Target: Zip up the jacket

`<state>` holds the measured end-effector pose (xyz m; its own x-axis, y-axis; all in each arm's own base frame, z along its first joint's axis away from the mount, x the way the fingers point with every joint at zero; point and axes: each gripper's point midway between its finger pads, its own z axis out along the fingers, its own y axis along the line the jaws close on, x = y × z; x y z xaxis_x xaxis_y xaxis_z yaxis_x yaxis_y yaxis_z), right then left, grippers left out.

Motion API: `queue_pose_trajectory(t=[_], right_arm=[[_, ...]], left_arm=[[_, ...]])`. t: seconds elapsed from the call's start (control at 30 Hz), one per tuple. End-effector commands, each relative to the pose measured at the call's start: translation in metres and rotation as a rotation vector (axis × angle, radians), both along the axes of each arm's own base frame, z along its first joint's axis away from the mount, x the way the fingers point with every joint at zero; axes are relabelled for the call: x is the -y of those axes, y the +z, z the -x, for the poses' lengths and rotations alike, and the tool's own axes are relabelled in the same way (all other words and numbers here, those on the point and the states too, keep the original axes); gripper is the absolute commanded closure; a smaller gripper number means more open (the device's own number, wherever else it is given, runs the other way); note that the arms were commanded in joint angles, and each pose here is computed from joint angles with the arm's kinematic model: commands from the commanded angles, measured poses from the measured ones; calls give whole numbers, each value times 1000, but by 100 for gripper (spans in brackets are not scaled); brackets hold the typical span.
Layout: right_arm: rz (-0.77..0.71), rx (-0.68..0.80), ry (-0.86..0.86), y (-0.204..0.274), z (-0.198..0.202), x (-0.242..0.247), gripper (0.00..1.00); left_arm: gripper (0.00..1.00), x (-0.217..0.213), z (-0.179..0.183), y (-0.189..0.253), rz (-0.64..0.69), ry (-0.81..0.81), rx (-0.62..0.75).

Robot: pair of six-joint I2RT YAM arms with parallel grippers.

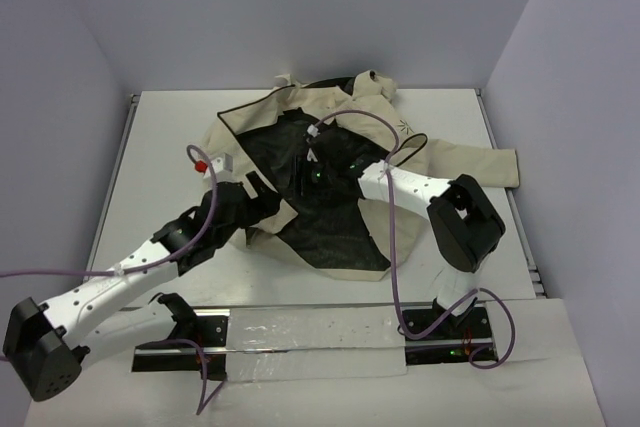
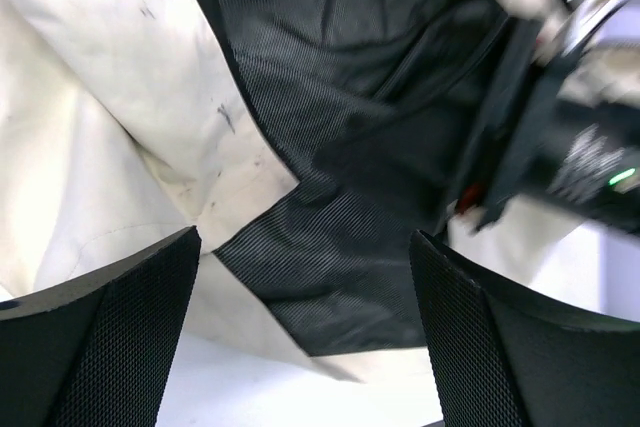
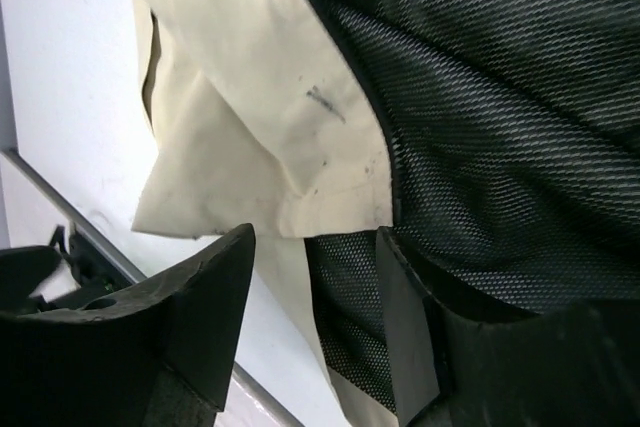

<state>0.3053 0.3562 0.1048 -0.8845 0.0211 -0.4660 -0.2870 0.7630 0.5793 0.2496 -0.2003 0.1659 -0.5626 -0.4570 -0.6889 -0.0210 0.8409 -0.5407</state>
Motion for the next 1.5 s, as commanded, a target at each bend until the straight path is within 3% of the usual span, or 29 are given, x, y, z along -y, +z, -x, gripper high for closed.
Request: queue_pose_trajectory(t=[0.0,0.27,0.53,0.9,0.97,1.03,1.13,1.3,1.47], right_arm=[[26,36,66,-5,11,-10,42],[88,-18,75,-38,10,-11,32],[103,-52,82,-55,12,-13,35],[77,-47,74,-52,5,-22,65],[76,-43,72,-50,4,-23,77],[66,-32,69,-46,2,-24,80],[64,-22,52,-41,-2,-24,100],[20,36,34,-18,-8,-26,100],[-119,176,-7,24,-1,-14,100]], left_arm=[[9,-22,1,13,77,127,18],[9,-27,2,3,80,144,-17],[10,-29,2,7,85,147,-8],[10,-33,1,11,78,155,-3],[10,-33,2,10,78,155,-7],[10,-30,3,9,99,149,-10],[10,-23,2,11,151,139,-11],[10,-18,0,7,189,160,-84],[10,22,-1,25,474,83,-115]])
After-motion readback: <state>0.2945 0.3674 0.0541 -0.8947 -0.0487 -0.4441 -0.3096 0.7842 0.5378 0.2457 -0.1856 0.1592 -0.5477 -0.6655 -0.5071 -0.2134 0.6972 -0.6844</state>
